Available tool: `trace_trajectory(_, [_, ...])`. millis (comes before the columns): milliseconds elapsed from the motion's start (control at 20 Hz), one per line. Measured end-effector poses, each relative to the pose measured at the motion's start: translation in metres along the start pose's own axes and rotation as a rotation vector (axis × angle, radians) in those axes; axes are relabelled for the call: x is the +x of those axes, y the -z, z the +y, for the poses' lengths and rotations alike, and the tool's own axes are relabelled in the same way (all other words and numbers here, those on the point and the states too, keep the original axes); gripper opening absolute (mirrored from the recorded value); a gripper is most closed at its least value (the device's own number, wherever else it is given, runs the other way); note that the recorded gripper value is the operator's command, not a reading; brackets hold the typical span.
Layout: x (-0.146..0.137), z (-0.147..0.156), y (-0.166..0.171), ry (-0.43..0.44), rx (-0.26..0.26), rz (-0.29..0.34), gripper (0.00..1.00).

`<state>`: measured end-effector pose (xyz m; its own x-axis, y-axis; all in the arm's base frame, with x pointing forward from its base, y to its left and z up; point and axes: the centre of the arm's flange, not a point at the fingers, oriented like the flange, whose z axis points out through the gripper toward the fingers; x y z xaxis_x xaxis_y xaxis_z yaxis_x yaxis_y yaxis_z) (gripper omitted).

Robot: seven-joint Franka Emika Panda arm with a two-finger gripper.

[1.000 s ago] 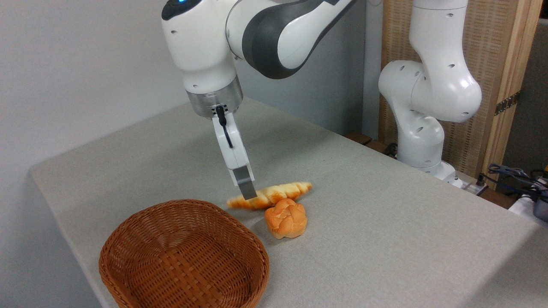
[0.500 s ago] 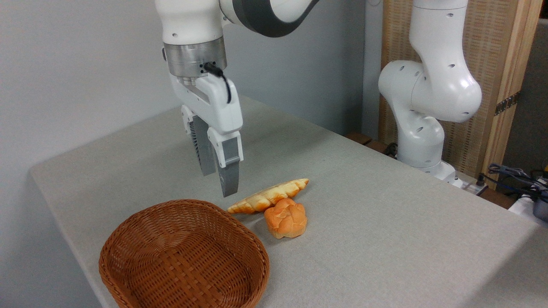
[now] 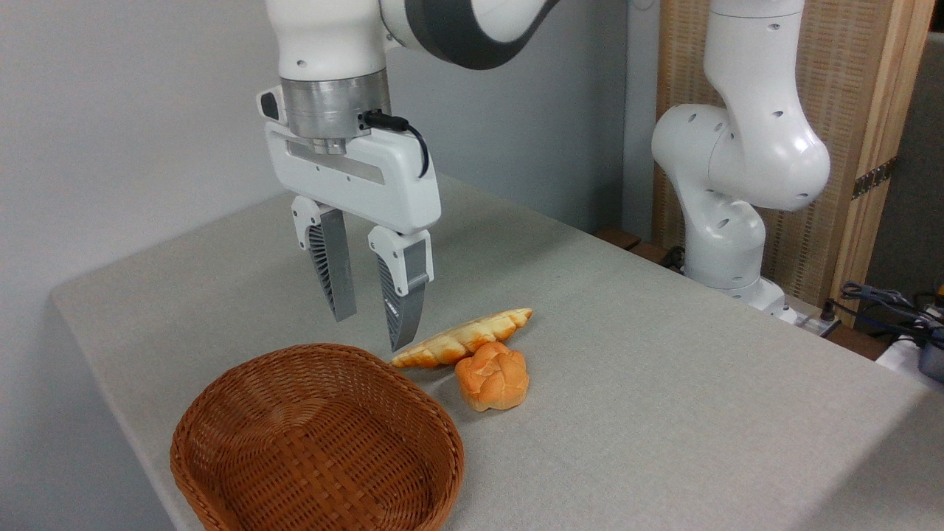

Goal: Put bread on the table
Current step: 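Open the gripper and raise it away from the bread roll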

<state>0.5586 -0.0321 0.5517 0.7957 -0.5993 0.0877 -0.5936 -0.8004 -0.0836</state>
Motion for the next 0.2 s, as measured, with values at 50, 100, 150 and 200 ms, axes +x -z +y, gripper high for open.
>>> trace_trajectory(50, [-0.0021,-0.0042,0.0018,-0.011,-0.018,0.017,1.0])
trace_trajectory(100, [-0.0032,-0.0064,0.0026,-0.028,-0.028,0.027,1.0])
trace_trajectory(150, [-0.0035,-0.0069,0.0027,-0.04,-0.034,0.031,1.0])
trace_trajectory(200, [-0.0032,-0.0064,0.0027,-0.046,-0.035,0.032,1.0])
